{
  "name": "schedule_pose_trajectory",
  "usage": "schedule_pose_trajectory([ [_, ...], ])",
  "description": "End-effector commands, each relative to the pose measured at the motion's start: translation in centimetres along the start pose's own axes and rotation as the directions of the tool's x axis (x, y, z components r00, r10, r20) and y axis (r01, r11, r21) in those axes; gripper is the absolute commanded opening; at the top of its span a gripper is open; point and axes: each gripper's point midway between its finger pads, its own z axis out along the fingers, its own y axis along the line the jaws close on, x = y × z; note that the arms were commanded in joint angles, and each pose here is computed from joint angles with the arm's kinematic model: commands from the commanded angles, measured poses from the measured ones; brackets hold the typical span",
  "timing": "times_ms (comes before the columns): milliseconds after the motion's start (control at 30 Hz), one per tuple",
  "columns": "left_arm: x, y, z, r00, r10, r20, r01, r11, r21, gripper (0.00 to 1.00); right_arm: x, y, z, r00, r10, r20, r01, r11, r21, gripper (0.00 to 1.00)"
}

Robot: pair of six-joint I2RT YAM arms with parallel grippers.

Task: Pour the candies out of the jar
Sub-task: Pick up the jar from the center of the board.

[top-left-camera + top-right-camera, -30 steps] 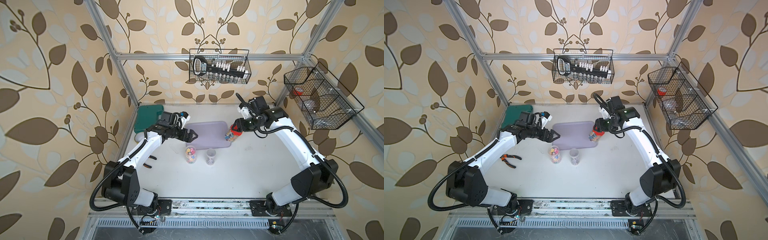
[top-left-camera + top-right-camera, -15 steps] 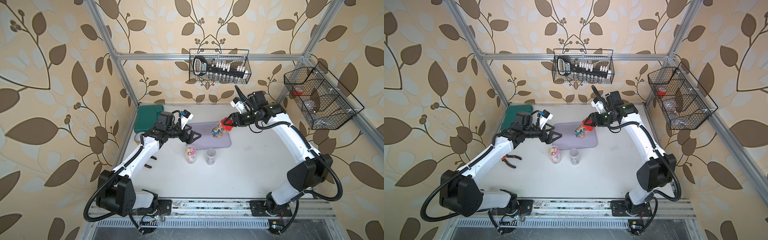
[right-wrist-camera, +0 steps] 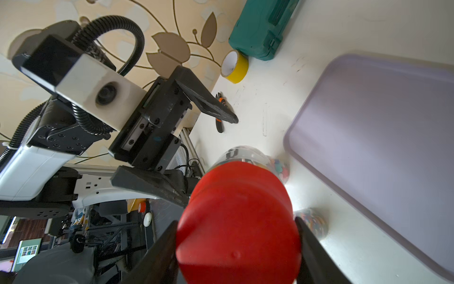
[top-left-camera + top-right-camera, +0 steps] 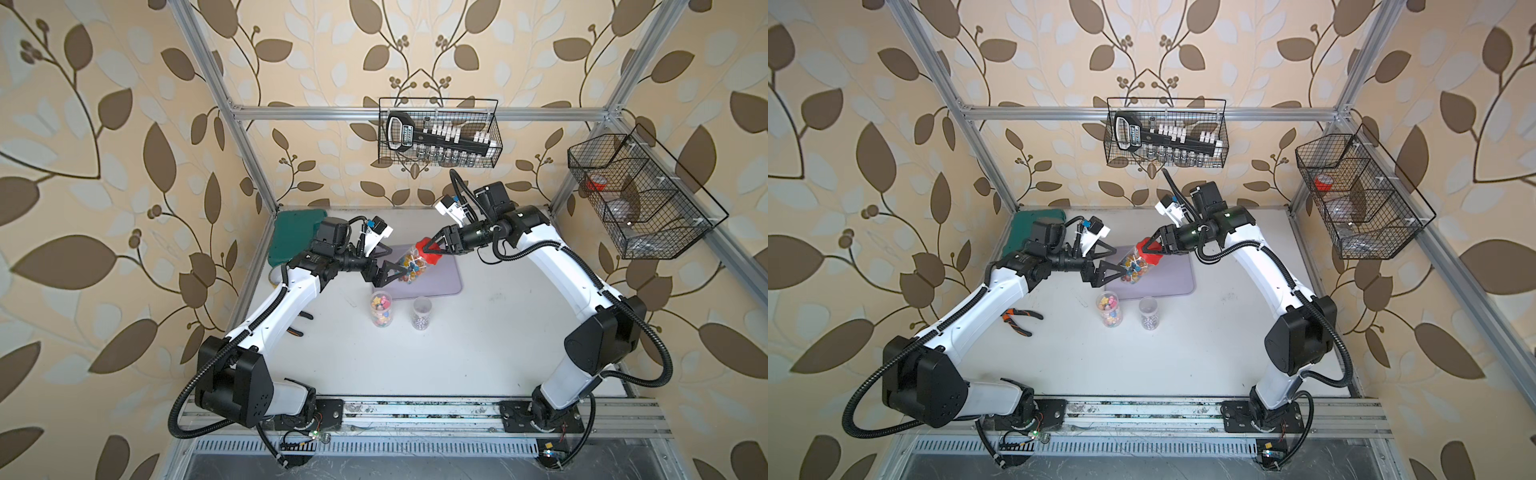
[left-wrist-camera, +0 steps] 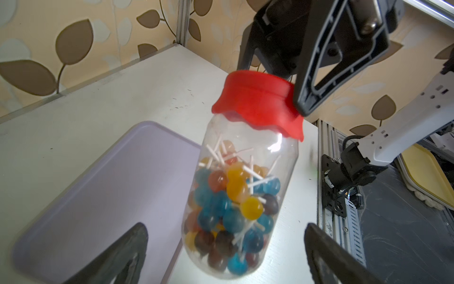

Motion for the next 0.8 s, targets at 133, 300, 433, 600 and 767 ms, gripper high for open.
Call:
schedule_pose_trajectory([
  [133, -0.4, -1.9, 0.1, 0.999, 0.042, 0.007, -0.042, 0.994, 0.103, 0.99, -1.5, 4.3, 0.2, 0.997, -0.074, 0.017, 0.076, 0.987, -0.143, 0.35],
  [300, 0.1, -2.1, 0.1, 0.999, 0.036, -0.005, -0.036, 0.993, 0.11, 0.99, -1.5, 5.1, 0.5, 0.997, -0.077, 0.01, 0.078, 0.982, -0.172, 0.35],
  [433, 0.1, -2.3, 0.0, 0.999, 0.037, -0.009, -0.035, 0.992, 0.118, 0.99, -1.5, 4.9, 0.6, 0.997, -0.075, 0.006, 0.075, 0.983, -0.17, 0.35],
  [600, 0.6, -2.5, -0.1, 0.999, 0.034, -0.023, -0.031, 0.992, 0.126, 0.99, -1.6, 5.1, 0.4, 0.997, -0.08, 0.011, 0.081, 0.982, -0.17, 0.36],
  [767, 0.6, -2.8, -0.2, 0.999, 0.032, -0.024, -0.029, 0.99, 0.136, 0.99, -1.7, 5.1, 0.3, 0.997, -0.078, 0.013, 0.079, 0.982, -0.171, 0.36],
])
